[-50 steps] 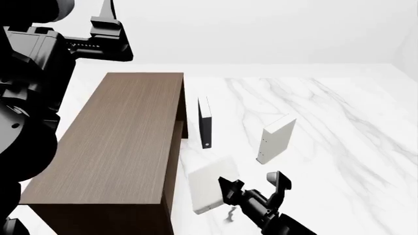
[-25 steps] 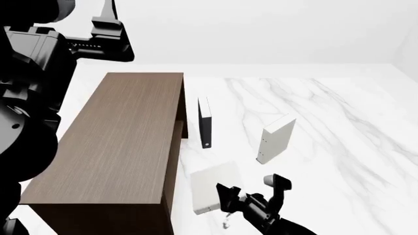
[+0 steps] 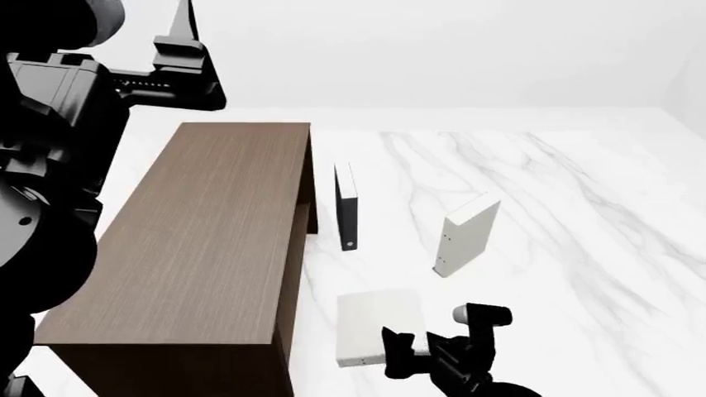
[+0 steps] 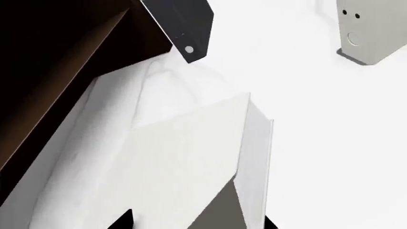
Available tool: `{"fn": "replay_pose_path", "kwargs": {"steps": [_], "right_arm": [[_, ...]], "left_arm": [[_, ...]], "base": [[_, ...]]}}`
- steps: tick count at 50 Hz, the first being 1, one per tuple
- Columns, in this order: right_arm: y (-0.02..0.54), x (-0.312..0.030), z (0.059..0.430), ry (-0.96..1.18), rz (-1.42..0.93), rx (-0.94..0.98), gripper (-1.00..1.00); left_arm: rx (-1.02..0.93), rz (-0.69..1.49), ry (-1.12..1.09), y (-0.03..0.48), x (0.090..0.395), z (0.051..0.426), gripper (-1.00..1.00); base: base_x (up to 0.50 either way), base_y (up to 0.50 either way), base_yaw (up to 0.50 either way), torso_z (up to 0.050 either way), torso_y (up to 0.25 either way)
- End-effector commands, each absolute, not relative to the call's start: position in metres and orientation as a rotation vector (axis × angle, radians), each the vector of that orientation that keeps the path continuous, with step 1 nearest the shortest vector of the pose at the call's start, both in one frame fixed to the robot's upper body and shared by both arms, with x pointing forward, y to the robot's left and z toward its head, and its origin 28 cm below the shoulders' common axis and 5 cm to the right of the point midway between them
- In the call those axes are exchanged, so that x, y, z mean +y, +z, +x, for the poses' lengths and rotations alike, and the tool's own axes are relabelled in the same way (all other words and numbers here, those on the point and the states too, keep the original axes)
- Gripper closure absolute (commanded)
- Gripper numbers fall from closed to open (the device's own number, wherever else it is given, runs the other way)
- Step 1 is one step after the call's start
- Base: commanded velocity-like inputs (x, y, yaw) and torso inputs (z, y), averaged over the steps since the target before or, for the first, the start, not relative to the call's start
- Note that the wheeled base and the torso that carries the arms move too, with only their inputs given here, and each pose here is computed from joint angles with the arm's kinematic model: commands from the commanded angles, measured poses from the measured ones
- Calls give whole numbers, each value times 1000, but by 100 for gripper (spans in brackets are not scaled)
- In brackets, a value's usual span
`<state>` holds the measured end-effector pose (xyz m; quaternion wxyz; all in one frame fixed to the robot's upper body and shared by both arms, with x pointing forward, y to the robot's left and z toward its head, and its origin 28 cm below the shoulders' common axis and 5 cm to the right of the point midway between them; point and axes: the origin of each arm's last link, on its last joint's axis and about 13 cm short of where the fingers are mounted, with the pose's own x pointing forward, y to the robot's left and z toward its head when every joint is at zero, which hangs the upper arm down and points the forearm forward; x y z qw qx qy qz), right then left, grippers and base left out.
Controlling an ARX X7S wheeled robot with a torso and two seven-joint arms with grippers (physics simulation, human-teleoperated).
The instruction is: Pick up the book on the right and place it under the cabinet shelf.
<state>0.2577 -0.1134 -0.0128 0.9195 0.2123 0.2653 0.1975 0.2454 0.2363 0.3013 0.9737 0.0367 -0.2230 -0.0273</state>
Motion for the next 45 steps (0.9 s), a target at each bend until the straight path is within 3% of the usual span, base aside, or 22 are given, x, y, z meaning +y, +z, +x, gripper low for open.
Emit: {"fn": "replay_pose_path", "kwargs": {"steps": [1,18,28,34,45], "right_arm": [[-25,-138,239,280,225,644,-100],[-8,-143,239,288,93,602,-100],[-4,-140,242,278,-191,514,-100],[3,-142,247,230,-493,420,-100],[58,-138,237,250,-462,251,-100]], "left_arm": [[-448,73,-57,300,237,246,-100],[-449,68,-59,298,237,245,-100],[-454,64,-64,299,237,244,-100],[-459,58,-66,300,237,243,-100],[-458,61,-61,299,238,244,-100]], "base": [[0,0,0,0,0],[0,0,-1,-1,0],[0,0,0,0,0],[0,0,0,-2,0],[0,0,0,0,0]]}}
